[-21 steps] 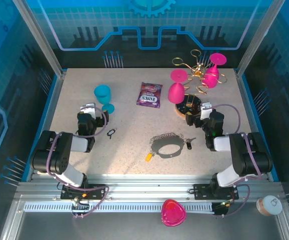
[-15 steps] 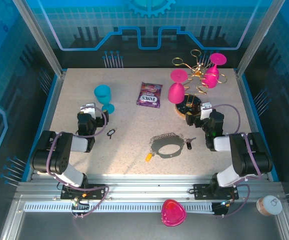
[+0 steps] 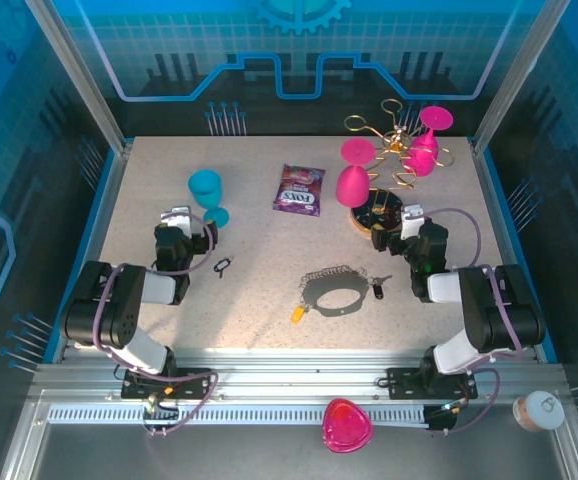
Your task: Put the keys on the keyring
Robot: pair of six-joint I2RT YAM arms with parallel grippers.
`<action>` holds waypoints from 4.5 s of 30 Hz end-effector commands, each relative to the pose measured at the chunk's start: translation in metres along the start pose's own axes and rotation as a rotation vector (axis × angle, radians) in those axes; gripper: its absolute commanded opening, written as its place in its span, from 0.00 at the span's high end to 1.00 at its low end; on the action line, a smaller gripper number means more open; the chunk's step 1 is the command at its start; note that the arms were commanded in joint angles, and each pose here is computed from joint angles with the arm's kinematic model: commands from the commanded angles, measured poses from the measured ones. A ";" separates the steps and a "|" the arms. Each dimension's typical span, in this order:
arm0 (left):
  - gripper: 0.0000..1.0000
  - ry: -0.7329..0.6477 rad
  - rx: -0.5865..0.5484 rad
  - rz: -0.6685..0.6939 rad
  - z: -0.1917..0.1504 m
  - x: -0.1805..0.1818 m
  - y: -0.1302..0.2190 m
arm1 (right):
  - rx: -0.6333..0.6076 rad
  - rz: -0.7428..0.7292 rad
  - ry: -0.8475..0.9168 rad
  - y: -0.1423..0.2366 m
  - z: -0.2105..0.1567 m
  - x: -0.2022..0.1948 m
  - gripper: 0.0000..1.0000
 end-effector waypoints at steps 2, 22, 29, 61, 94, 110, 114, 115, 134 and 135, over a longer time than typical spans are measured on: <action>0.01 0.008 -0.065 -0.034 0.013 -0.003 0.007 | -0.048 0.015 -0.016 0.006 0.014 -0.003 0.00; 0.03 0.162 0.131 -0.235 0.066 -0.018 0.136 | 0.379 0.045 -0.410 0.109 0.028 0.025 0.08; 0.08 0.057 0.255 -0.429 0.069 -0.083 0.179 | 0.534 0.029 -0.530 0.126 0.012 0.042 0.19; 0.54 -0.234 0.954 -0.683 -0.049 -0.307 0.167 | 0.662 0.047 -0.483 0.135 0.002 0.063 0.31; 0.89 -0.252 1.061 -0.600 -0.083 -0.298 0.161 | 0.674 0.034 -0.498 0.136 -0.003 0.062 0.34; 1.00 -0.322 0.583 -0.776 0.010 -0.293 0.170 | 0.631 0.069 -0.445 0.150 0.025 0.066 0.34; 1.00 -0.384 0.368 -0.890 0.039 -0.299 0.179 | 0.588 0.126 -0.395 0.154 0.045 0.073 0.33; 1.00 -0.406 0.311 -0.915 0.046 -0.301 0.182 | 0.581 0.144 -0.378 0.154 0.049 0.075 0.34; 1.00 -0.376 -0.334 -1.332 0.115 -0.314 0.219 | 0.239 0.828 0.226 0.167 0.101 0.166 0.56; 1.00 -0.375 -0.343 -1.342 0.117 -0.315 0.221 | 0.215 0.857 0.262 0.169 0.099 0.169 0.58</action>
Point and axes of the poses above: each hand's point on the last joint's axis, 136 mm out from that joint toward the fingers, its own y axis back along the fingers, its own x axis along the line the jaws close on, z = x × y, the point moved 1 cm from there along y, back along the fingers, and after that the axes turned 9 degrees about -y, right-handed, at the moved point
